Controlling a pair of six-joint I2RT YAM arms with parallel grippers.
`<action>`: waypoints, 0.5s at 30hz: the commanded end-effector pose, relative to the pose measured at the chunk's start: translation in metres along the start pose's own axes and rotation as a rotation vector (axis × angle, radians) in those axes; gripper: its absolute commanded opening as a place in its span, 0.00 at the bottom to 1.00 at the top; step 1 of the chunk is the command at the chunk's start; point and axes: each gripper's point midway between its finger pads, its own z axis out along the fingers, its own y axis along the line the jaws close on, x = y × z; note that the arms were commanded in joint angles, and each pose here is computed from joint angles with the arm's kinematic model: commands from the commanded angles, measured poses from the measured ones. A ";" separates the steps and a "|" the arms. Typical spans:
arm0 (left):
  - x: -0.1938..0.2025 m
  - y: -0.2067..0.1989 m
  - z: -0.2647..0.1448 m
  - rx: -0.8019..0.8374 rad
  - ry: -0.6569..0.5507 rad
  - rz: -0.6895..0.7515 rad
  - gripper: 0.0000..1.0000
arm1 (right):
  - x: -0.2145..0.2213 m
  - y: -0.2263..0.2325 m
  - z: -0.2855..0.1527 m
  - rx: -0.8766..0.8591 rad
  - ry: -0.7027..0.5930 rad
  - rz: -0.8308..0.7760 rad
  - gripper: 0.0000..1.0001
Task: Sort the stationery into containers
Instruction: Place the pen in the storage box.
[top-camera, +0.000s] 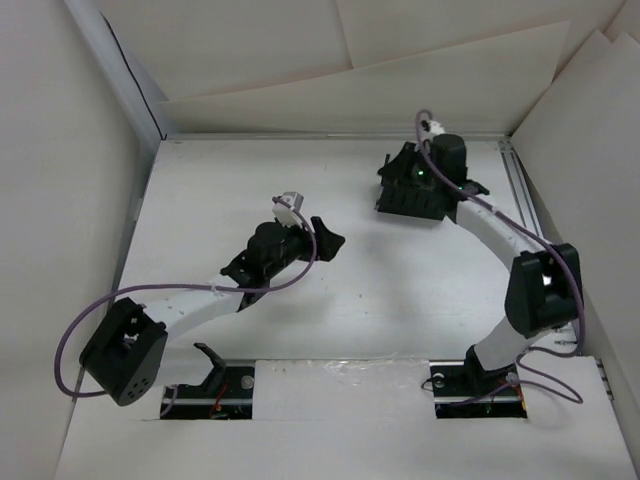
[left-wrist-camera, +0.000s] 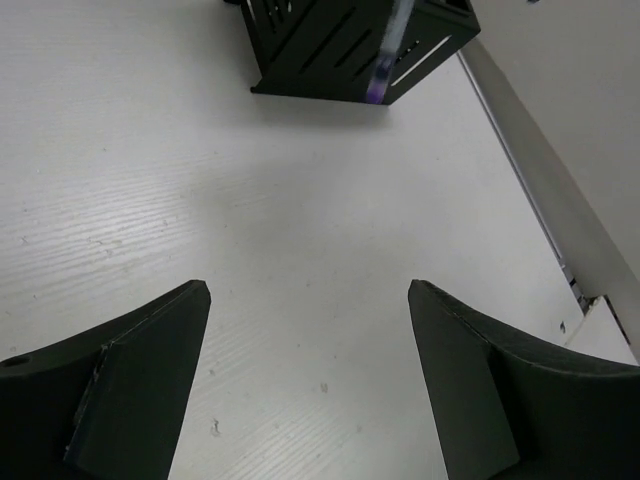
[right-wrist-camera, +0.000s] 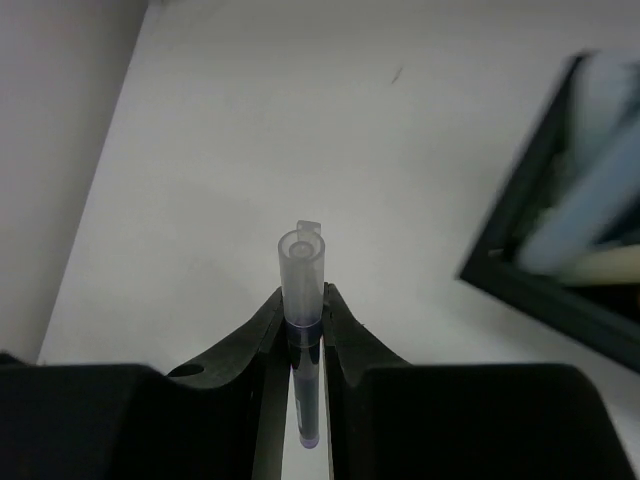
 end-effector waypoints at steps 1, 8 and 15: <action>-0.019 -0.011 -0.011 0.040 -0.080 0.017 0.78 | -0.098 -0.024 -0.054 0.142 -0.323 0.036 0.01; -0.031 -0.013 -0.021 0.032 -0.122 0.034 1.00 | -0.170 -0.139 -0.134 0.659 -0.692 0.151 0.03; -0.029 -0.014 -0.025 0.040 -0.116 0.044 1.00 | -0.177 -0.185 -0.124 0.877 -0.729 0.119 0.03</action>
